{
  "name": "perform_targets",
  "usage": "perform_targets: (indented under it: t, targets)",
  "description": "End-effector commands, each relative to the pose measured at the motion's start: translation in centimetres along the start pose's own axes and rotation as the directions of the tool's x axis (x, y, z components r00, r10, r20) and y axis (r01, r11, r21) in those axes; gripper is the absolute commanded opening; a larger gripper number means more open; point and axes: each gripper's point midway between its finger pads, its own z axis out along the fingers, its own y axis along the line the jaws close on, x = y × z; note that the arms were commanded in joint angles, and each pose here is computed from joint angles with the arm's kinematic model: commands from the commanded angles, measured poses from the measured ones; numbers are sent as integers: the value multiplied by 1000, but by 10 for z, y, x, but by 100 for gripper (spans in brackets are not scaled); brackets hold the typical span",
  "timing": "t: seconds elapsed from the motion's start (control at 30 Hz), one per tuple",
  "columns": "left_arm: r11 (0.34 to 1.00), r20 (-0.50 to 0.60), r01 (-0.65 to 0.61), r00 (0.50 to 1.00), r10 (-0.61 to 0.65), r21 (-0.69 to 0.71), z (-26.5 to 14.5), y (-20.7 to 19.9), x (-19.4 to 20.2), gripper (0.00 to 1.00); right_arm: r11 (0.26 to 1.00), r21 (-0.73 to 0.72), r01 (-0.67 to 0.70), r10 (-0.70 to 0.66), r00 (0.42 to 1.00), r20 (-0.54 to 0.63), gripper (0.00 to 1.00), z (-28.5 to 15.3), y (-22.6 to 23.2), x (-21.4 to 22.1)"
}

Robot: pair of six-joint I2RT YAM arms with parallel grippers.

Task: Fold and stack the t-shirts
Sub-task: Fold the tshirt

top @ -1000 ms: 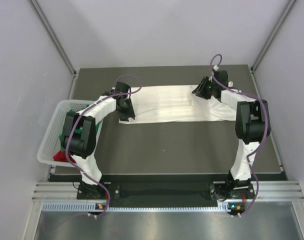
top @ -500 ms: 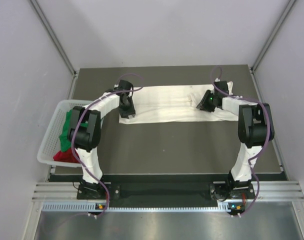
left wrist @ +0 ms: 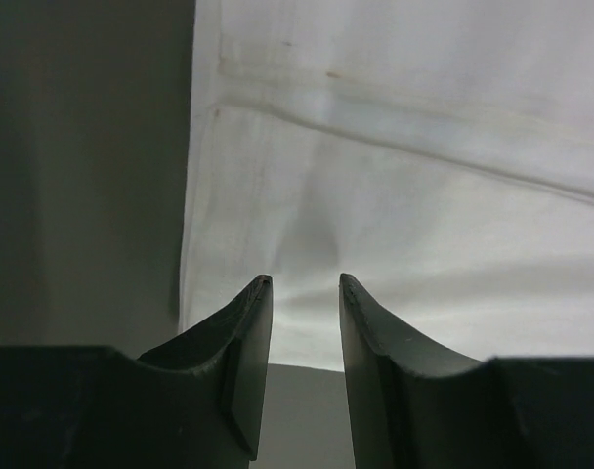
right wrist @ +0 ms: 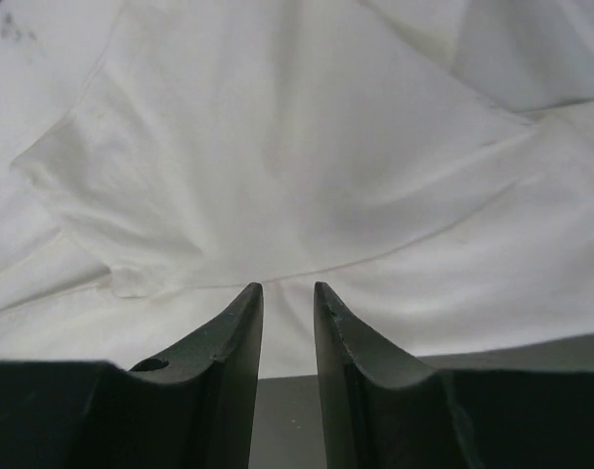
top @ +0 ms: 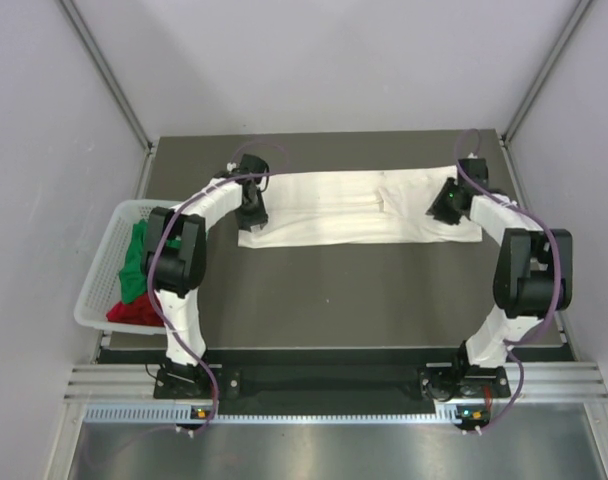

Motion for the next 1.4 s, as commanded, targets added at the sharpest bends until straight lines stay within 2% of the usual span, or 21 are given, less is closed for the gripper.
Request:
perform_targets:
  t: [0.0,0.3,0.53,0.77,0.93,0.97,1.07,1.17,1.2,1.37]
  targets:
    - [993,-29,-19,999,16,-119,12,25,14,39,993,103,-63,60,998,29,28,-12,-45,-7]
    - [956,-62,-32,998,15,-292,25,58,30,38,955,276,-110,93,993,76,25,2,-125,-14]
    - [947,-66,-32,998,11,-321,24,65,35,38,932,346,-113,80,991,106,26,8,-150,-23]
    - [973,-21,-20,1000,15,-228,-10,49,15,41,922,367,-123,80,988,131,26,11,-156,-37]
    - [998,-18,-60,998,60,-19,-45,17,7,46,923,362,-128,83,987,137,26,16,-153,-49]
    - [997,-16,-71,997,71,12,-49,13,8,49,924,361,-127,85,988,130,26,16,-151,-49]
    - [994,-11,-99,995,100,51,-57,11,10,50,931,341,-130,82,985,151,27,5,-143,-58]
    - [995,-39,-74,996,76,66,-54,12,14,47,939,307,-152,107,981,159,32,-13,-128,-69]
    - [995,-46,-69,996,73,69,-52,11,16,46,939,292,-180,132,975,176,37,-21,-122,-76]
    - [993,-59,-89,994,94,77,-43,11,22,41,915,274,-296,259,952,166,45,-36,-115,-60]
